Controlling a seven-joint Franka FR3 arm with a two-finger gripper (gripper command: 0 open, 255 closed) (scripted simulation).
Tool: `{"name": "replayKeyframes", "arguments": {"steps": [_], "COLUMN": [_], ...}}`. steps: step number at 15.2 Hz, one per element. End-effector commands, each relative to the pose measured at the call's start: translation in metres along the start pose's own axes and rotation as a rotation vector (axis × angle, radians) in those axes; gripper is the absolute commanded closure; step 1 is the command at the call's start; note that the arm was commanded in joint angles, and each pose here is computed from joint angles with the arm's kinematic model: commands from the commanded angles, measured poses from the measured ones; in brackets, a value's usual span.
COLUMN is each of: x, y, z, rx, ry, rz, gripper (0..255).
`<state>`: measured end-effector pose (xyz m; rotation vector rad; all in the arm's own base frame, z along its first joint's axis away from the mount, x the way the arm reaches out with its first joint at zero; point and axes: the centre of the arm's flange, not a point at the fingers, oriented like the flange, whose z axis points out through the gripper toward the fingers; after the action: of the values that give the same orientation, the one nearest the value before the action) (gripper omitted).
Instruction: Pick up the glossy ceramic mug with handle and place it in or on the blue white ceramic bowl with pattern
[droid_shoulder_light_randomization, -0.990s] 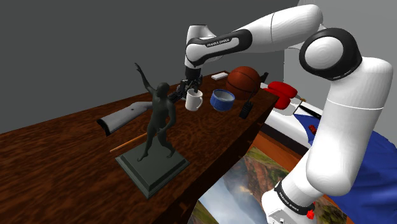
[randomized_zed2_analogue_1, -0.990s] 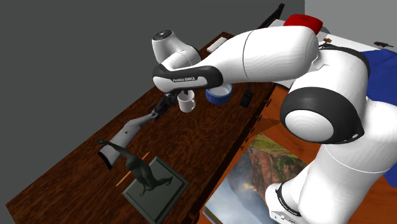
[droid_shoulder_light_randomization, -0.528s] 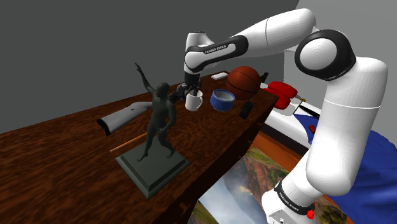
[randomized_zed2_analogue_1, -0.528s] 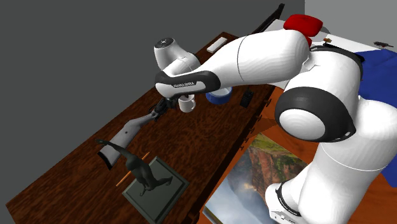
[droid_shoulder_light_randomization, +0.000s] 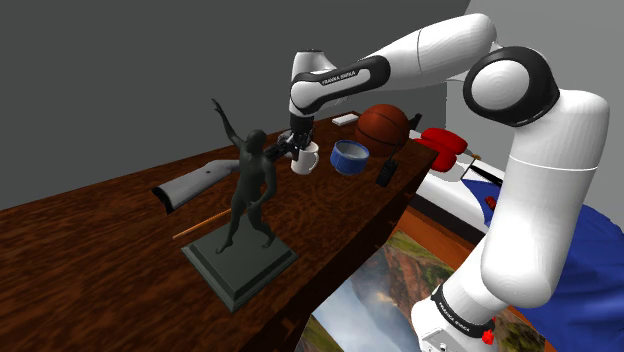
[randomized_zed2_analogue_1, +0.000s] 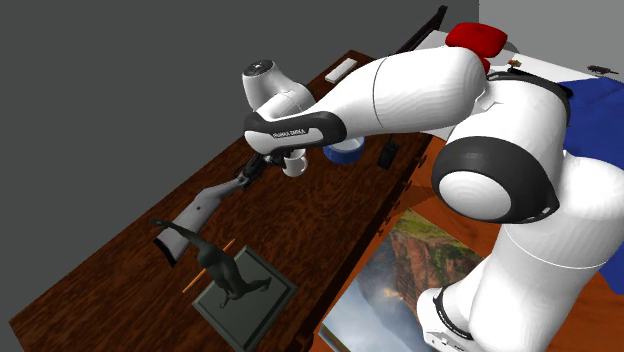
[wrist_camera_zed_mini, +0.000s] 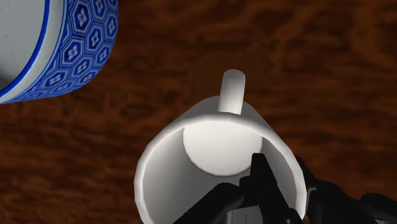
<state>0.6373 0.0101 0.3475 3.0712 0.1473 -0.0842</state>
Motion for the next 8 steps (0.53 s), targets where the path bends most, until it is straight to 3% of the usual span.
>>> {"name": "replayKeyframes", "arguments": {"steps": [1,8], "x": [0.0,-0.0003], "y": [0.0,0.0003], "z": [0.0,-0.0052], "rx": [0.0,0.0], "ry": [0.0,0.0], "rz": [0.0,0.0], "gripper": [255,255]}}
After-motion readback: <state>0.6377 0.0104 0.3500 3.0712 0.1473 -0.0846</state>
